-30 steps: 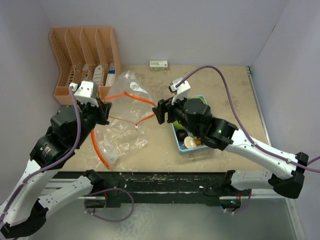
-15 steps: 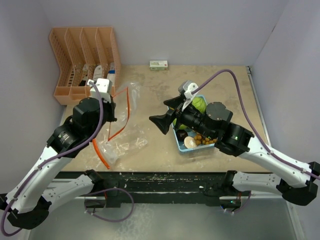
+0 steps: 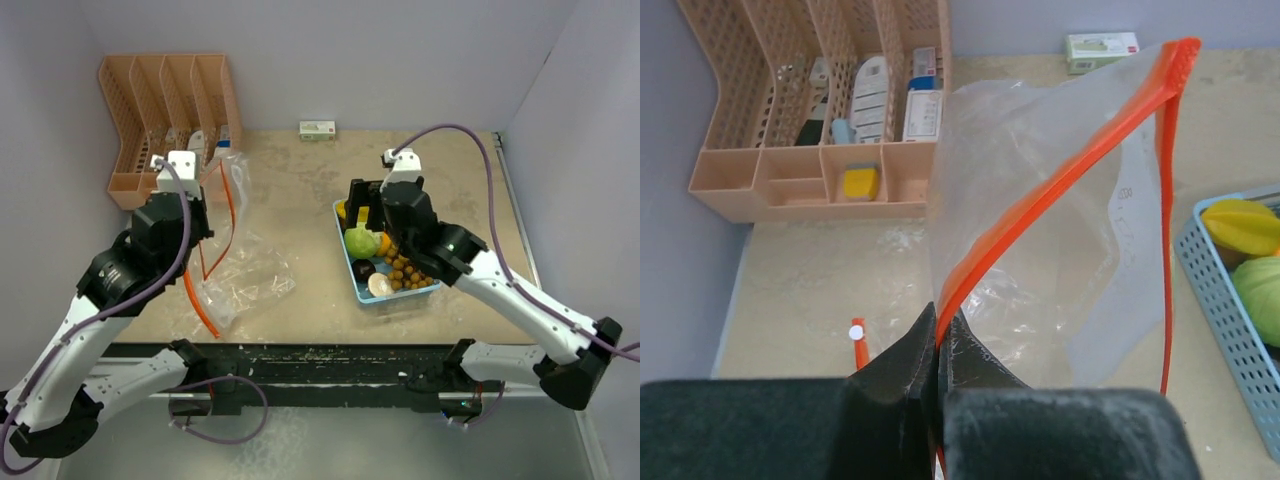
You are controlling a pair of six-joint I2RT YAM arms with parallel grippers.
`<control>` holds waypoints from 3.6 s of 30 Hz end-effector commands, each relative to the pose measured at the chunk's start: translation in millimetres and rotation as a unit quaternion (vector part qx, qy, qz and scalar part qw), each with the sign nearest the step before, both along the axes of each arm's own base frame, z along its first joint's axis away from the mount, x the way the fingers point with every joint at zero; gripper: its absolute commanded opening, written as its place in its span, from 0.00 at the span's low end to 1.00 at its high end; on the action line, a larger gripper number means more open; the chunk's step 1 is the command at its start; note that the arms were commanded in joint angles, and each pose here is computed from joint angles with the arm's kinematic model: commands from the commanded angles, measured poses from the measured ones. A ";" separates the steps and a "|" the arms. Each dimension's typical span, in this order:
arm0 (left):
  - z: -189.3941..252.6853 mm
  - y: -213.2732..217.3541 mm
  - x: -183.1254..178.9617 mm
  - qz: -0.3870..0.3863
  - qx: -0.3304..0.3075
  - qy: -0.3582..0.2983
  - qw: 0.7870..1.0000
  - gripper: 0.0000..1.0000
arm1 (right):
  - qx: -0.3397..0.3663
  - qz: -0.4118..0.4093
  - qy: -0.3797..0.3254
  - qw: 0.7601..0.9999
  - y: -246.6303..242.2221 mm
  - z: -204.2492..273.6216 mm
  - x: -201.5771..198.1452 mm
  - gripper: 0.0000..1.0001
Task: Place the food in the zip-top bag and seal the zipper
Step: Pick up the fake vegetable from the bin, then place the fake vegetable in the zipper food storage bag.
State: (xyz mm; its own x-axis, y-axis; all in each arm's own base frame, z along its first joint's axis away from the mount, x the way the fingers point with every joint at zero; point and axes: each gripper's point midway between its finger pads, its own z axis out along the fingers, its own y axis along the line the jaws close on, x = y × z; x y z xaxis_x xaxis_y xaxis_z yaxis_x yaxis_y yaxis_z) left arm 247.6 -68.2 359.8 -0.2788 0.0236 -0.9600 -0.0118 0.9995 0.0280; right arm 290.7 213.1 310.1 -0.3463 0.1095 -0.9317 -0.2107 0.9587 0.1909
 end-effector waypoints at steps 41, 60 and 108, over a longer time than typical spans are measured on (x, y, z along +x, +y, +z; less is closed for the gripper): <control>-114.4 -92.5 60.1 -0.073 -0.053 0.075 0.993 0.00 | -0.034 -0.084 0.244 0.966 -15.9 -213.2 41.3 0.75; -97.1 -99.2 67.9 -0.075 -0.053 0.072 0.993 0.00 | 0.172 0.287 0.012 0.942 61.1 -0.5 -36.4 0.24; -53.0 -127.5 48.9 -0.137 -0.187 0.042 0.972 0.00 | 0.293 0.294 -0.056 0.908 128.3 18.5 -35.3 0.16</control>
